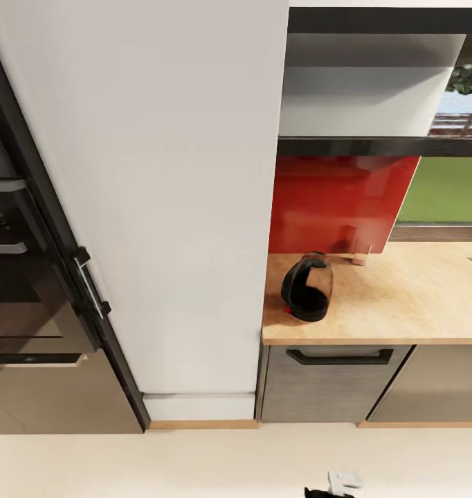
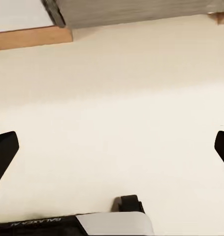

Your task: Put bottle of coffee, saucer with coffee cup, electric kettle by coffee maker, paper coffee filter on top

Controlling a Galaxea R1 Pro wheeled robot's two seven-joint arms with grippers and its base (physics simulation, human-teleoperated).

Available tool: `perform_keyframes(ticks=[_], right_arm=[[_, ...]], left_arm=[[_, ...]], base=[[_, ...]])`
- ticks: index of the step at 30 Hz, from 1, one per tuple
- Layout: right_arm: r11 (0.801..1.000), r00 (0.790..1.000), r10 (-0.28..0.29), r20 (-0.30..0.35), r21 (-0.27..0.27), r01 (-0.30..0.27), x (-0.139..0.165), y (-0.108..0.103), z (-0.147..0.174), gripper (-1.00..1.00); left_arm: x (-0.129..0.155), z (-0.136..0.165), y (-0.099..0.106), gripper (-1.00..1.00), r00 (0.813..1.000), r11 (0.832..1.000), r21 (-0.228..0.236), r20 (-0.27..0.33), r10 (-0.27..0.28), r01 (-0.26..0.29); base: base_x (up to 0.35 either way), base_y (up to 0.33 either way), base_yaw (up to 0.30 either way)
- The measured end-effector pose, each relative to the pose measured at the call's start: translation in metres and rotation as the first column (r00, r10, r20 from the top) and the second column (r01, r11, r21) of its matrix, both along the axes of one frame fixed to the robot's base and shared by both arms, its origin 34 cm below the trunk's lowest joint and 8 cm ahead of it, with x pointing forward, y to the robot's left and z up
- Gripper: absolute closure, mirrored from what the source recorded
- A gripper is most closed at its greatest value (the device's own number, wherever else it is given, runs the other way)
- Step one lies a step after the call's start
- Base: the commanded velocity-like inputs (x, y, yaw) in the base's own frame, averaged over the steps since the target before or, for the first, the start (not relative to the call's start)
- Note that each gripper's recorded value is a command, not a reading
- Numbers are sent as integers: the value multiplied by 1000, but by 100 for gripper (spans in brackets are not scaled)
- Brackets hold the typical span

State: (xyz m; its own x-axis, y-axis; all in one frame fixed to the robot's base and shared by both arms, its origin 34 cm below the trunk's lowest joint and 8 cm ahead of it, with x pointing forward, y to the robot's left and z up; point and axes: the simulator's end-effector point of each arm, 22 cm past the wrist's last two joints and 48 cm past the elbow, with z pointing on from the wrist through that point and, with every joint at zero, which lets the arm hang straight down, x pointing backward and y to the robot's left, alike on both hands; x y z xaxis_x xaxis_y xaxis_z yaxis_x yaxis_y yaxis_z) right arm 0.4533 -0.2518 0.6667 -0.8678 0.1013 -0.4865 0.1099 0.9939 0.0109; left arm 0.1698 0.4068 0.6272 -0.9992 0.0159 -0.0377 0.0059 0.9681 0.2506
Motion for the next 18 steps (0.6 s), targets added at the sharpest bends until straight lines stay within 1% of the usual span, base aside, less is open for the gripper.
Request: perform_keyframes(ticks=[1, 3, 5, 6, 8, 10, 11, 13, 14, 15, 17, 18], right_arm=[[1000, 1000, -3, 21, 1, 3, 6, 1, 3, -100], [1000, 996, -23, 92, -12, 24, 25, -1, 14, -100], [997, 983, -59, 174, -35, 66, 45, -7, 29, -100], [996, 978, -69, 198, -40, 78, 51, -8, 33, -100], [991, 952, -104, 287, -50, 123, 73, -9, 53, -100], [985, 924, -136, 356, -50, 164, 92, -9, 71, -100], [984, 915, -143, 376, -45, 172, 98, -8, 77, -100], [984, 894, -150, 422, -24, 176, 114, -1, 93, -100], [985, 878, -149, 455, -5, 170, 127, 5, 105, -100], [987, 857, -150, 493, 19, 162, 142, 13, 121, -100], [987, 824, -158, 544, 53, 154, 161, 22, 145, -100], [986, 818, -161, 552, 59, 154, 164, 24, 149, -100]], left_arm=[[0, 0, 0, -100, 1000, 1000, 0, 0, 0, 0], [1, 0, 0, -100, 1000, 1000, 0, 3, 0, 0], [1, 0, 0, -100, 1000, 1000, 0, 4, 2, -2], [1, 0, 0, -100, 1000, 1000, 1, 4, 2, -2], [1, 0, 1, -100, 1000, 1000, 1, 6, 5, -5], [1, 0, 1, -100, 1000, 1000, 1, 6, 8, -8], [1, 0, 0, -100, 1000, 1000, 1, 6, 8, -8], [1, 0, 0, -100, 1000, 1000, 1, 6, 9, -9], [1, 0, 0, -100, 1000, 1000, 0, 7, 9, -9], [2, 0, 0, -100, 1000, 1000, 0, 7, 9, -9], [2, 0, 0, -100, 1000, 1000, 0, 7, 9, -9], [2, 0, 0, -100, 1000, 1000, 0, 7, 9, -9]], base=[[0, 0, 0], [-46, 0, 0], [-105, 0, 0], [-72, 0, 0], [-38, 0, 0], [-12, 0, 0], [-5, 0, 0], [-2, 0, 0], [0, 0, 0], [0, 0, 0], [0, 0, 0], [0, 0, 0]])
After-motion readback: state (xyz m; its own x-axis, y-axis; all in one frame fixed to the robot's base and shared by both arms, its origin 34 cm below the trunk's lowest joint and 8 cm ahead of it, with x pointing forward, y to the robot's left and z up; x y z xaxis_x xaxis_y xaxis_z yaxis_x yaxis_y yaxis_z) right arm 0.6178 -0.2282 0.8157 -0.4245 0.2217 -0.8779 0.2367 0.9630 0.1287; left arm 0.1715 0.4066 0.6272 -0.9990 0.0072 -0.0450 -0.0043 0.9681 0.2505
